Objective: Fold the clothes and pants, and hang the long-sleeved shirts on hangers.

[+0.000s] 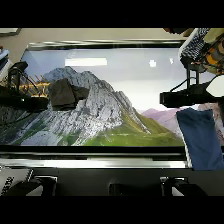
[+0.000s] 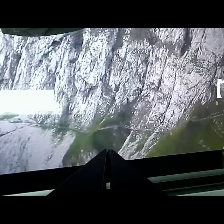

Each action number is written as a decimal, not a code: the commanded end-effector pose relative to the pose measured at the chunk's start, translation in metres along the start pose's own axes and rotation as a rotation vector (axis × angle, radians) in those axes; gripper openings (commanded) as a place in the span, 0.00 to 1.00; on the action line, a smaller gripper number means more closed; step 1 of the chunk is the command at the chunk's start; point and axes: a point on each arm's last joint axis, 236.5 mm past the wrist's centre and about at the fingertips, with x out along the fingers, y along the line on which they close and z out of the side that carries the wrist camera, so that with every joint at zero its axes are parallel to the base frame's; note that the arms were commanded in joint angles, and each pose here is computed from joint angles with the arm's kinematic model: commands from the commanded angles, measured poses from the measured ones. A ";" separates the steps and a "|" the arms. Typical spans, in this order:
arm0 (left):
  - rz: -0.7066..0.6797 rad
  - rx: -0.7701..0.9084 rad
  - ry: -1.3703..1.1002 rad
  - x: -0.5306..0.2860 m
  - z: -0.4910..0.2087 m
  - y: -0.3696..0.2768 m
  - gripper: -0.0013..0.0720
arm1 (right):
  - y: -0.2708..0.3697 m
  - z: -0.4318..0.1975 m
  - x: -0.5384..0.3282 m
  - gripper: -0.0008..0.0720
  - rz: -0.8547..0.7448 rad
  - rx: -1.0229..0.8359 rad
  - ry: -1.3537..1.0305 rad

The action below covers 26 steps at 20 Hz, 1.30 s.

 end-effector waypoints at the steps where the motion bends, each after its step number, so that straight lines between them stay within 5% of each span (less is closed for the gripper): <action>1: 0.000 0.000 0.000 0.000 0.000 0.000 0.04 | 0.000 0.000 0.000 0.06 0.001 -0.001 0.000; 7: -0.002 0.000 -0.035 0.000 0.008 0.000 0.04 | 0.000 0.000 0.000 0.06 0.001 -0.001 0.000; 8: -0.001 0.000 -0.040 0.001 0.010 0.000 0.12 | 0.001 0.000 0.000 0.06 0.001 -0.001 0.000; 9: -0.001 -0.007 -0.058 0.002 0.015 0.000 0.48 | 0.001 0.001 0.000 0.06 0.001 -0.001 -0.002; 10: 0.000 -0.061 -0.077 0.005 0.022 0.001 1.00 | 0.000 0.003 0.000 0.06 0.001 -0.001 -0.013; 16: 0.213 -0.115 -0.277 0.072 0.115 0.063 1.00 | 0.003 0.004 0.000 0.06 0.012 0.003 -0.017; 23: 0.248 -0.469 -0.068 0.212 0.086 0.128 1.00 | 0.003 0.004 0.000 0.06 0.012 0.003 -0.017; 24: 0.203 -0.492 -0.050 0.218 0.085 0.120 0.86 | 0.003 0.004 0.000 0.06 0.013 0.004 -0.017; 26: 0.077 -0.444 -0.028 0.213 0.091 0.090 0.06 | 0.003 0.004 0.000 0.07 0.013 0.026 -0.016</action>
